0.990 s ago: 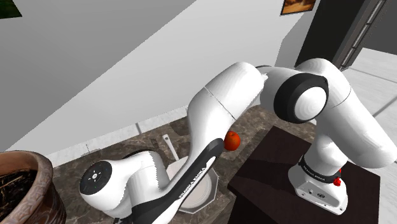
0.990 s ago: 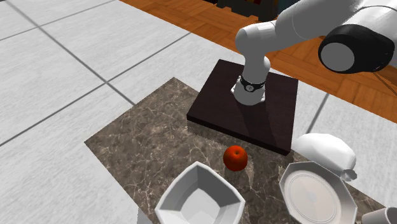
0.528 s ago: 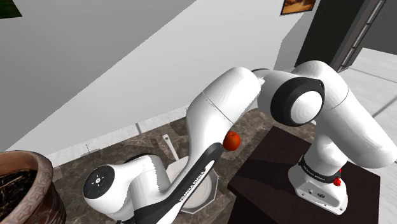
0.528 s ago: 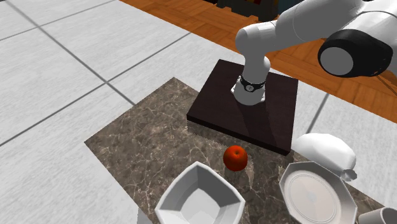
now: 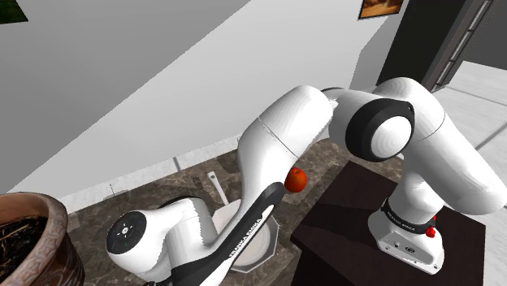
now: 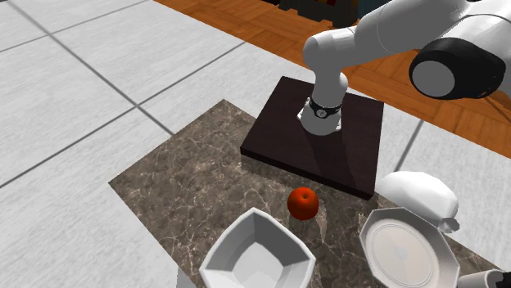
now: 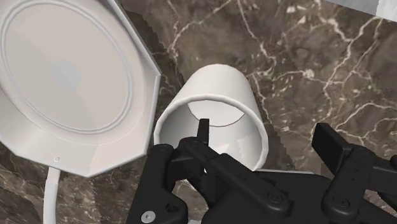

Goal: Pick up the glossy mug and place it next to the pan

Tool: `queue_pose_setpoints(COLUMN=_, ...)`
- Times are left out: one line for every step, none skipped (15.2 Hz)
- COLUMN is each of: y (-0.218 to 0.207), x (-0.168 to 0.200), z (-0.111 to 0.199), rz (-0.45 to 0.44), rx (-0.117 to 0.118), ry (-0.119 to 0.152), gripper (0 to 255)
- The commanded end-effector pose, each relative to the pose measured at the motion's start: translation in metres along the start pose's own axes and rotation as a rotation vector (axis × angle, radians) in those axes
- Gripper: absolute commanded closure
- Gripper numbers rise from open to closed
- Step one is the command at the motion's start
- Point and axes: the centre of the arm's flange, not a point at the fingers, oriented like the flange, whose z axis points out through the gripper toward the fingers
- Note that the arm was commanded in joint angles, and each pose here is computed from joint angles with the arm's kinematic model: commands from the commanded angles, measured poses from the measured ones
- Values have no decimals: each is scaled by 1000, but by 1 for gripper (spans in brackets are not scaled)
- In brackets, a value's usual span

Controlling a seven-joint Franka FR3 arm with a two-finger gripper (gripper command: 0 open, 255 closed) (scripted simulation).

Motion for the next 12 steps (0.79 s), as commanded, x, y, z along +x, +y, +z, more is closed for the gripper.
queue_pose_setpoints(y=0, x=0, z=0, rz=0, rx=0, ry=0, gripper=0)
queue_pose_setpoints(y=0, x=0, z=-13, rz=0, rx=0, ry=0, gripper=0)
queue_pose_setpoints(y=0, x=0, z=-26, rz=0, rx=0, ry=0, gripper=0)
queue_pose_setpoints(y=0, x=0, z=-40, rz=0, rx=0, ry=0, gripper=0)
queue_pose_setpoints(y=0, x=0, z=-50, rz=0, rx=0, ry=0, gripper=0)
queue_pose_setpoints(y=0, x=0, z=-50, rz=0, rx=0, ry=0, gripper=0)
queue_pose_setpoints(y=0, x=0, z=-50, rz=0, rx=0, ry=0, gripper=0)
queue_pose_setpoints(y=0, x=0, z=-50, rz=0, rx=0, ry=0, gripper=0)
queue_pose_setpoints(y=0, x=0, z=-50, rz=0, rx=0, ry=0, gripper=0)
queue_pose_setpoints(y=0, x=0, z=-50, rz=0, rx=0, ry=0, gripper=0)
queue_pose_setpoints(y=0, x=0, z=-50, rz=0, rx=0, ry=0, gripper=0)
queue_pose_setpoints(y=0, x=0, z=-50, rz=0, rx=0, ry=0, gripper=0)
